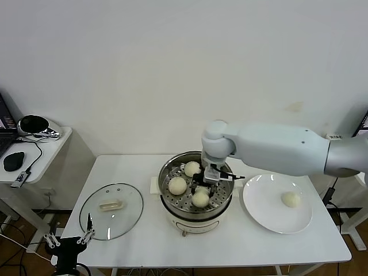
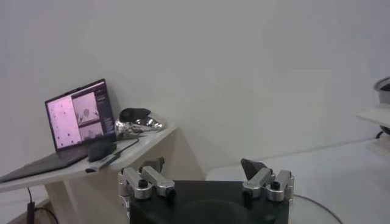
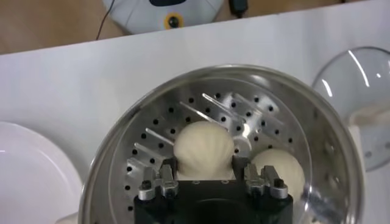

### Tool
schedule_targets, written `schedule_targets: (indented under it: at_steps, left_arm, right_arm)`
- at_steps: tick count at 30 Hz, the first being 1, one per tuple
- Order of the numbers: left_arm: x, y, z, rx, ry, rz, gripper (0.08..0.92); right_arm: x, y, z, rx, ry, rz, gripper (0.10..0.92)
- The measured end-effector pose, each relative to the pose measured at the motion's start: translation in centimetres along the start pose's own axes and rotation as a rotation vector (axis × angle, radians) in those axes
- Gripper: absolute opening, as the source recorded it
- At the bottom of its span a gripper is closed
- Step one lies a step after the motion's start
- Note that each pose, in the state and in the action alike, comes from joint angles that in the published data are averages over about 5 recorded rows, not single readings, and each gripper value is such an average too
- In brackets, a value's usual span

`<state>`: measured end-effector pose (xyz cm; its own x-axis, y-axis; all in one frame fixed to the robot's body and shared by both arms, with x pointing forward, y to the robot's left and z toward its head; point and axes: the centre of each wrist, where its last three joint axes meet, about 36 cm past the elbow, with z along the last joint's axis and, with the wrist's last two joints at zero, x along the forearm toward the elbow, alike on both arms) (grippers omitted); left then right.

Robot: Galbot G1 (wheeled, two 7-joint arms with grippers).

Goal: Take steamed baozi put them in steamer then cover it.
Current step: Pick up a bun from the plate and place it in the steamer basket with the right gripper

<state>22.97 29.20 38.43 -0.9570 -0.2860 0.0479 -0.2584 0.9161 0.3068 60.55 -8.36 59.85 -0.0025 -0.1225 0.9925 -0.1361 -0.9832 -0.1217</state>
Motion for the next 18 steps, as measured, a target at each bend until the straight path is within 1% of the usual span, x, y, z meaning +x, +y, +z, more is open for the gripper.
schedule_targets:
  at_steps: [3,9,12,18]
  left_arm:
    - [0.0,0.0,0.0,0.0,0.0,-0.001,0.823]
    - [-0.1,0.0,0.0,0.0,-0.001,-0.002,0.823]
    - [-0.1,0.0,0.0,0.0,-0.002,-0.001,0.823]
    - [-0.1,0.1,-0.3,-0.002,-0.014,0.004,0.823]
  right_arm:
    - [-0.2,-0.1,0.0,0.011,-0.001,0.003,0.634]
    - [0.6,-0.2,0.1,0.023,0.007,0.02,0.788]
    - [1.9,-0.1,0.5,0.007,0.024,0.034,0.818]
    - [6.0,1.7,1.6,-0.113,0.071,0.086,0.823]
